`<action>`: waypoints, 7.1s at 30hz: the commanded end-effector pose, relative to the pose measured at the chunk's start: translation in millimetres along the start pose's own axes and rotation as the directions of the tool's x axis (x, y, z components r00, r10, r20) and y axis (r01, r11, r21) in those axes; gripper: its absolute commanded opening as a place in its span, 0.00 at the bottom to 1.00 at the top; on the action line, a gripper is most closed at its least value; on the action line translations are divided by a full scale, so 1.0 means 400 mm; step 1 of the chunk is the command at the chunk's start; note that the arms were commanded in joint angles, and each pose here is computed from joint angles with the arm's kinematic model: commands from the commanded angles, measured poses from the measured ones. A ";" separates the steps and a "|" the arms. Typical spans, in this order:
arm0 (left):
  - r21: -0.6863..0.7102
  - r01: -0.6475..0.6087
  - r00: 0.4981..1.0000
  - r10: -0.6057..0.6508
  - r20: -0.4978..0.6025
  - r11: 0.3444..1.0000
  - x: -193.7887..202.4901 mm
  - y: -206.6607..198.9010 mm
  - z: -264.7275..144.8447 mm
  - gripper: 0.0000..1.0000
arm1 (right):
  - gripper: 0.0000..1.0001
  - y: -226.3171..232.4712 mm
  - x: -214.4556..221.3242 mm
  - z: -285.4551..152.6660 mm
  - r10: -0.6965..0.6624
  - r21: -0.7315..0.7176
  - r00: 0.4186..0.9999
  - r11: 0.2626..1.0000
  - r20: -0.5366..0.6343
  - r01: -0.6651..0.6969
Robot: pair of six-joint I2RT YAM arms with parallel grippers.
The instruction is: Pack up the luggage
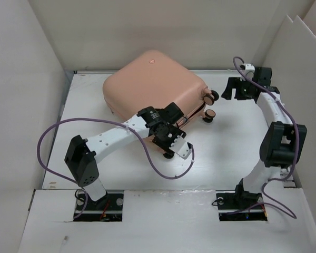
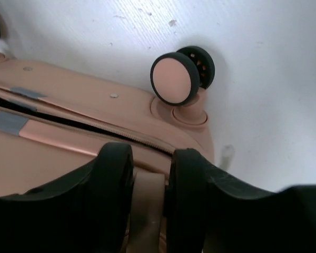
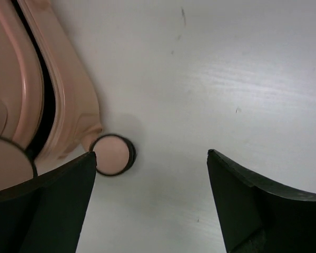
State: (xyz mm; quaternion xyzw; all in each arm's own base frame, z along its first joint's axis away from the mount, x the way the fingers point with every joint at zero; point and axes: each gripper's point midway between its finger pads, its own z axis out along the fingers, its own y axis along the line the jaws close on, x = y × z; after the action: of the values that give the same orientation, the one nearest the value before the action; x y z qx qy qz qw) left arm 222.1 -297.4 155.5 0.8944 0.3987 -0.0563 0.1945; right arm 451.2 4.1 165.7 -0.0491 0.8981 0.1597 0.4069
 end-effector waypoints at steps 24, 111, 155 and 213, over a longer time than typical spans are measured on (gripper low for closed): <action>0.022 0.824 0.498 -0.742 0.449 0.566 -0.057 0.229 0.027 0.00 | 0.00 1.077 -0.097 0.395 -0.189 -0.859 0.957 0.427 0.220 0.282; -0.121 0.772 0.578 -0.611 0.541 0.624 -0.079 0.434 -0.096 0.00 | 0.00 0.761 0.313 -0.015 -0.339 -0.179 0.751 0.839 0.567 0.514; -0.126 0.767 0.585 -0.605 0.540 0.630 -0.080 0.430 -0.106 0.00 | 0.22 0.644 0.315 -0.021 -0.279 0.030 0.872 0.956 0.402 0.291; -0.149 0.797 0.572 -0.652 0.497 0.586 -0.053 0.417 -0.110 0.00 | 0.51 0.712 0.321 -0.061 0.054 -0.631 0.771 0.612 0.634 0.476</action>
State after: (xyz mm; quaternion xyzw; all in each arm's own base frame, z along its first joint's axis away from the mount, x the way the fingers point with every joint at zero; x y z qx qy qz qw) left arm 325.5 -398.4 196.1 0.5800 0.7052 -0.2326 0.3349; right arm 282.9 255.8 54.7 -0.2408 0.7230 0.4202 0.4927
